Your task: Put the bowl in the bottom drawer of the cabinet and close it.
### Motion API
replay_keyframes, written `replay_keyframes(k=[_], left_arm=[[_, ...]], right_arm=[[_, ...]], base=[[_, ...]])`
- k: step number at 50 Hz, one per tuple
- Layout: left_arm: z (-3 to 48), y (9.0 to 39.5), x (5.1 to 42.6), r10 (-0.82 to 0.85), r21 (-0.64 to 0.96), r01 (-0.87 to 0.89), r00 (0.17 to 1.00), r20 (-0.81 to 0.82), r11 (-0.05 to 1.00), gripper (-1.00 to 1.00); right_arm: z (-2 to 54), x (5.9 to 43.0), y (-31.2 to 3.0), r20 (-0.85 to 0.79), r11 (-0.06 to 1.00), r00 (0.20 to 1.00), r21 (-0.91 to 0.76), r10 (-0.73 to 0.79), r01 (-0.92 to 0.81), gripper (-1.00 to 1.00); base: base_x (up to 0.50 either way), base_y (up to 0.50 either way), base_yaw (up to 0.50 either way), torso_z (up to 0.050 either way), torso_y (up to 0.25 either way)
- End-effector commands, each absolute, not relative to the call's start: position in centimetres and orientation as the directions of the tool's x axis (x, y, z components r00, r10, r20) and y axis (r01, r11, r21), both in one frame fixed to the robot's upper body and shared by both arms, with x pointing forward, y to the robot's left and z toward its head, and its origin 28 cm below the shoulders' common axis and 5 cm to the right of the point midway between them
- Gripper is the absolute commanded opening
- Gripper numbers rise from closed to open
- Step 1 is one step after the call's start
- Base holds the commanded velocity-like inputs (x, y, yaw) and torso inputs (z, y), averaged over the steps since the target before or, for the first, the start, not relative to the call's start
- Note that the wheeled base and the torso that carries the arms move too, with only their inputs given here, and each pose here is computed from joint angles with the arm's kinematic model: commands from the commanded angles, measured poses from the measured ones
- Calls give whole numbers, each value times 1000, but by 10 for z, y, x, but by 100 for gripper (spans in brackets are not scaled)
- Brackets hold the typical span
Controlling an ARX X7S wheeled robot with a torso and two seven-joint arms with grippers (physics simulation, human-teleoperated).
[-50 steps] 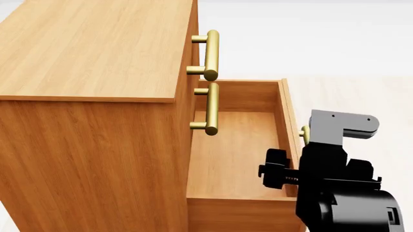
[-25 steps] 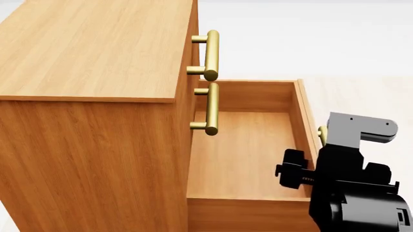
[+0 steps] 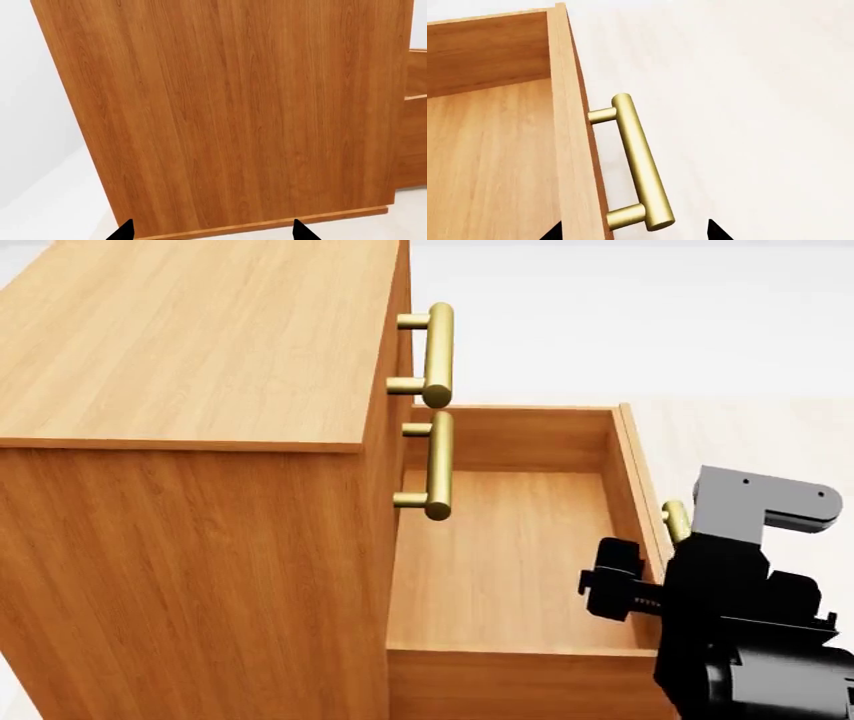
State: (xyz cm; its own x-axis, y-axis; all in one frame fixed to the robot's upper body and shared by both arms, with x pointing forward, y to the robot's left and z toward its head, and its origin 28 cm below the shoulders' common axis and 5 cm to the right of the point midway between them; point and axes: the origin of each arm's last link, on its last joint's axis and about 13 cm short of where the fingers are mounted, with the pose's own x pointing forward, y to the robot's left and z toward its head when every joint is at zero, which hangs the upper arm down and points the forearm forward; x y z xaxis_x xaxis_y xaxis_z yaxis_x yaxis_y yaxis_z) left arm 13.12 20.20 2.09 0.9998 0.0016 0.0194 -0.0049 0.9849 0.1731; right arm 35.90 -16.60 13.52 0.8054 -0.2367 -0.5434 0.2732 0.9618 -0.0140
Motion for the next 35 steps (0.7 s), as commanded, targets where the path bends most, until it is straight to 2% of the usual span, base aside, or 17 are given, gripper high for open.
replay_keyframes(k=[1, 9, 20, 26, 35], left_arm=[[21, 202, 131, 0, 171, -4, 1000, 21, 985, 100], [20, 202, 131, 0, 172, -4, 1000, 21, 985, 100], [20, 202, 131, -1, 172, -3, 1000, 22, 985, 100], [18, 202, 131, 0, 172, -4, 1000, 22, 985, 100], [12, 202, 133, -1, 168, -3, 1000, 23, 986, 100]], right_arm=[[158, 342, -170, -429, 978, 884, 8, -185, 208, 100], [179, 329, -176, -327, 977, 925, 23, -193, 212, 100], [196, 317, -193, -173, 935, 921, 12, -348, 355, 100], [196, 315, -208, -164, 872, 860, 6, -483, 490, 100], [198, 313, -227, -143, 813, 807, 27, -573, 582, 100]], base=[[0, 0, 0, 0, 0], [0, 0, 0, 0, 0], [0, 0, 0, 0, 0], [0, 0, 0, 0, 0], [0, 0, 0, 0, 0]])
